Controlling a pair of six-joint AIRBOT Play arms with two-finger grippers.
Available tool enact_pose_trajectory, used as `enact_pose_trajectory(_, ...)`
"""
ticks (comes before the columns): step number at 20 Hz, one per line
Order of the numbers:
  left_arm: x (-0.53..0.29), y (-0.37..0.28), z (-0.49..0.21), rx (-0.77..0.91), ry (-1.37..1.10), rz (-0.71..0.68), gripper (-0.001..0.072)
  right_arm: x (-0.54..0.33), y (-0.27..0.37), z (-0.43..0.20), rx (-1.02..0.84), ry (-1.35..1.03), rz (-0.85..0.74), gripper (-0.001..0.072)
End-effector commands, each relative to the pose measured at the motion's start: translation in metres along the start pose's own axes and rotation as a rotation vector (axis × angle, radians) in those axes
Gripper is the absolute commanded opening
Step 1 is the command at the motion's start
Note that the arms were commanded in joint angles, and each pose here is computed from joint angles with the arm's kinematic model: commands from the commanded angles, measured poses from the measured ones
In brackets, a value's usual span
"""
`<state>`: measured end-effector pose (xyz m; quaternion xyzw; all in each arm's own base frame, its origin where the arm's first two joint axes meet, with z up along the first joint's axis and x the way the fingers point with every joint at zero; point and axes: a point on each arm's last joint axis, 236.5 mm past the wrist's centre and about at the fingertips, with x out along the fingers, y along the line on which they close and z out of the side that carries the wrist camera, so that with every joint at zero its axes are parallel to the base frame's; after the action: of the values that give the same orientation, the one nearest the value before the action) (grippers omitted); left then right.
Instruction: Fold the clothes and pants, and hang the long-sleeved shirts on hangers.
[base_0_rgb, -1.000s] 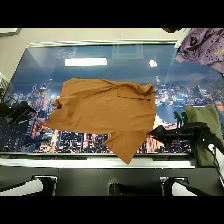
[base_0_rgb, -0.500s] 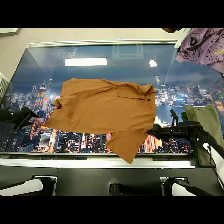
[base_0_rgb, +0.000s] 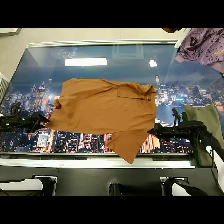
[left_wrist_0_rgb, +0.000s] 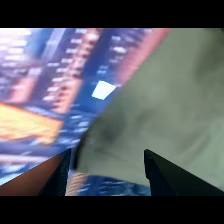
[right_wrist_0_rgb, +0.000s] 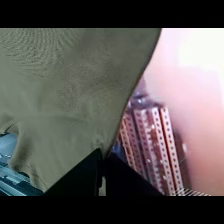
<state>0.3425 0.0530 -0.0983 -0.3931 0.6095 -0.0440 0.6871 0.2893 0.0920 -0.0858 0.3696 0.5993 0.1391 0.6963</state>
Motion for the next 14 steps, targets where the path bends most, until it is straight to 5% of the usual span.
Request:
enact_pose_trajectory(1, 0.01, 0.001, -0.004, 0.015, 0.024, -0.003, 0.0525, -0.003, 0.005, 0.0, 0.01, -0.005, 0.008, 0.0027)
enact_pose_trajectory(2, 0.013, -0.002, -0.007, 0.013, 0.04, -0.012, 0.0461, -0.003, 0.005, -0.001, 0.012, 0.001, 0.011, 0.0027)
enact_pose_trajectory(5, 0.019, -0.01, -0.015, 0.017, 0.083, -0.042, 0.0016, -0.004, 0.01, -0.008, 0.01, 0.033, 0.029, 0.0027)
enact_pose_trajectory(10, -0.008, -0.079, 0.008, 0.141, 0.012, -0.12, 0.001, -0.043, 0.064, 0.05, -0.156, -0.076, 0.075, 0.0025)
enact_pose_trajectory(14, -0.114, -0.203, 0.071, 0.402, -0.32, -0.102, 0.001, -0.149, 0.173, 0.144, -0.423, -0.391, 0.099, 0.0025)
